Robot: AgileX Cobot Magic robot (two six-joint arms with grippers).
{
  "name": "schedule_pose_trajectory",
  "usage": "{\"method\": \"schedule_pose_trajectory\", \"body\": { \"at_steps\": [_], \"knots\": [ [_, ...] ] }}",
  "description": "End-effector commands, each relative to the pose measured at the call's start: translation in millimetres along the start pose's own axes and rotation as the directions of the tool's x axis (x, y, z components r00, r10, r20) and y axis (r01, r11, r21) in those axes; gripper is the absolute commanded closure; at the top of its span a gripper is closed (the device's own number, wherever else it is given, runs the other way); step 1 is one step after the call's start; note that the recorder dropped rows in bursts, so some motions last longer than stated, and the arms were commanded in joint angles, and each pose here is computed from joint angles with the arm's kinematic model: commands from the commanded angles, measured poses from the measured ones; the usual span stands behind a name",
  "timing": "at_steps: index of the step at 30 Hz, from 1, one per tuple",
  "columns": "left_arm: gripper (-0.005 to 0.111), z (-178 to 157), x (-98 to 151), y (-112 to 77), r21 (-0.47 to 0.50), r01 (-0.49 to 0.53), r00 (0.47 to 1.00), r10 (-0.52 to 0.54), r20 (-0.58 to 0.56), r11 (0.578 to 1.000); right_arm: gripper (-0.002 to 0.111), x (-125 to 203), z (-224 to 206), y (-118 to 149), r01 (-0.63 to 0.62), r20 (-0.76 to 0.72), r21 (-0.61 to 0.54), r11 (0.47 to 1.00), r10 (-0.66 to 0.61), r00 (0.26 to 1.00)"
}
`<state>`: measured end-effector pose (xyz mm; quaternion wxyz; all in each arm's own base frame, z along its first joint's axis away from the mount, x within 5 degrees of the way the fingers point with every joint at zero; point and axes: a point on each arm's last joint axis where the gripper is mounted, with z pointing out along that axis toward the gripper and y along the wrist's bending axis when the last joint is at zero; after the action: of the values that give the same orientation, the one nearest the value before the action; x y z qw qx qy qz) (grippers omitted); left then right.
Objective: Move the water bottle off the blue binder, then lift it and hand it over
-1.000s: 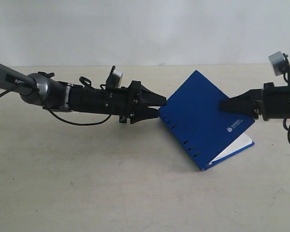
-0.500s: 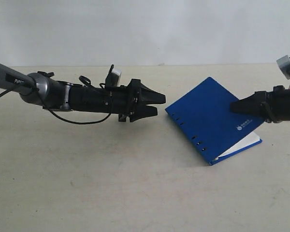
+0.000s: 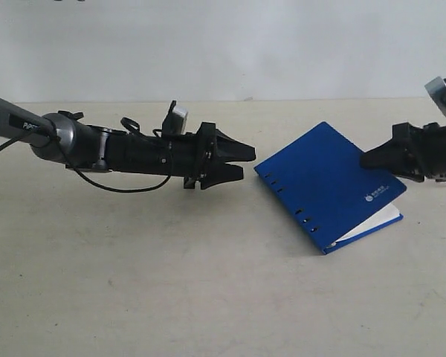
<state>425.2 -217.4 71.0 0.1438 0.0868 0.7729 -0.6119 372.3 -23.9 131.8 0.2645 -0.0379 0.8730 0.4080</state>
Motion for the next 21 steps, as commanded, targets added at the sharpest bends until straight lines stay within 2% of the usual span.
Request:
{"method": "schedule_pose_trajectory", "body": {
  "at_steps": [1, 4, 13, 15, 17, 21],
  "knots": [
    [0.047, -1, 3, -1.4, 0.033, 0.009, 0.999, -0.008, -0.031, 0.999, 0.084, -13, 7, 4, -0.074, -0.226, -0.005, 0.997, 0.071, 0.972],
    [0.047, -1, 6, -2.6, 0.045, 0.008, 0.998, -0.005, -0.058, 0.999, 0.084, -19, 22, 4, -0.112, -0.334, -0.034, 0.993, 0.094, 0.938],
    [0.047, -1, 10, -1.6, 0.034, 0.018, 0.995, -0.014, -0.104, 0.999, 0.084, -25, 46, 4, -0.055, -0.394, -0.044, 0.998, 0.033, 0.919],
    [0.047, -1, 10, -1.6, 0.034, 0.018, 0.995, -0.014, -0.104, 0.999, 0.090, -26, 47, 5, -0.043, -0.388, -0.056, 0.998, 0.018, 0.921],
    [0.047, -1, 10, -1.6, 0.034, 0.018, 0.995, -0.014, -0.104, 0.999, 0.106, -27, 48, 7, -0.026, -0.367, -0.081, 0.996, -0.005, 0.930],
    [0.048, -3, 8, 0.2, 0.024, 0.020, 0.996, -0.018, -0.088, 1.000, 0.108, -29, 48, 9, -0.031, -0.347, -0.095, 0.995, -0.004, 0.938]
  ]
}}
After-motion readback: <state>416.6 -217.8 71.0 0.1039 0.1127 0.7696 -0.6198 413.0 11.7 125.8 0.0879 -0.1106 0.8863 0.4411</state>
